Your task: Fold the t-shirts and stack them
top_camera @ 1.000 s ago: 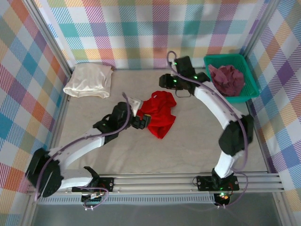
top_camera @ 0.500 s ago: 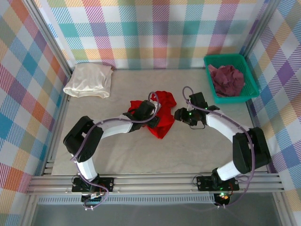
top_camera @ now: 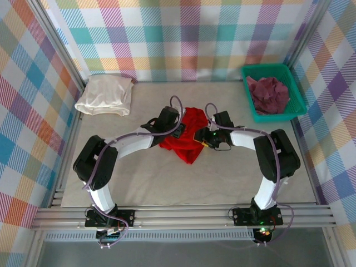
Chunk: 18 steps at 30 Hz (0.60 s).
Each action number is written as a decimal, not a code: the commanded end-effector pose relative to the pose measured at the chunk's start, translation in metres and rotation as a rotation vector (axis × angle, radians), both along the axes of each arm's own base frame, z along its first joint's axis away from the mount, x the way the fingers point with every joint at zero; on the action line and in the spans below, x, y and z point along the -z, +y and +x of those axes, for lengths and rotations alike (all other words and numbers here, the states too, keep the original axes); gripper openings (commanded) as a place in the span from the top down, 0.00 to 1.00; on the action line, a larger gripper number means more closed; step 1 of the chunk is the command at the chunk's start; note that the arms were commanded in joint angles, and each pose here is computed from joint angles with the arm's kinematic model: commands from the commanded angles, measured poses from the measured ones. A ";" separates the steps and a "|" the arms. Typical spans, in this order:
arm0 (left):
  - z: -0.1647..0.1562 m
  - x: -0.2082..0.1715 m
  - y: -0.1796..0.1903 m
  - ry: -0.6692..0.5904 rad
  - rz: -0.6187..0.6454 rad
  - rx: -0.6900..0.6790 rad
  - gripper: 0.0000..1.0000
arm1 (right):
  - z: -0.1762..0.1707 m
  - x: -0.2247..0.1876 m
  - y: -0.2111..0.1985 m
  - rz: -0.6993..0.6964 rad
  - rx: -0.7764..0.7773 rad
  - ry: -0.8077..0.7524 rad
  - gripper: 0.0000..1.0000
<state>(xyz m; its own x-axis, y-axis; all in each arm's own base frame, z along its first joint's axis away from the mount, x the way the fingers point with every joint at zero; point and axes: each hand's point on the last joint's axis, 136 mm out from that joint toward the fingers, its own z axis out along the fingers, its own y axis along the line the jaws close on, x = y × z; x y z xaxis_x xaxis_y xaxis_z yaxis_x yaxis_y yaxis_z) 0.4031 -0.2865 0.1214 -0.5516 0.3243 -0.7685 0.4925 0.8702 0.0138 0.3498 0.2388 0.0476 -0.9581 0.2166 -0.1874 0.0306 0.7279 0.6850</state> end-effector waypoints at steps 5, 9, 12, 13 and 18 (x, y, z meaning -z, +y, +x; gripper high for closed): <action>-0.004 -0.004 -0.028 0.035 -0.070 0.087 0.34 | 0.010 -0.016 0.013 0.066 -0.022 -0.060 0.82; 0.010 0.006 -0.028 0.032 -0.039 0.045 0.66 | 0.009 -0.022 0.004 0.034 0.004 -0.091 0.92; 0.015 0.009 -0.029 0.030 -0.030 0.037 0.68 | 0.008 -0.034 -0.006 -0.010 0.023 -0.143 0.94; 0.015 0.011 -0.033 0.040 -0.033 0.051 0.65 | 0.008 -0.037 -0.010 -0.026 0.029 -0.157 0.96; 0.014 0.017 -0.042 0.073 -0.055 0.082 0.38 | 0.011 -0.053 -0.029 -0.073 0.072 -0.217 1.00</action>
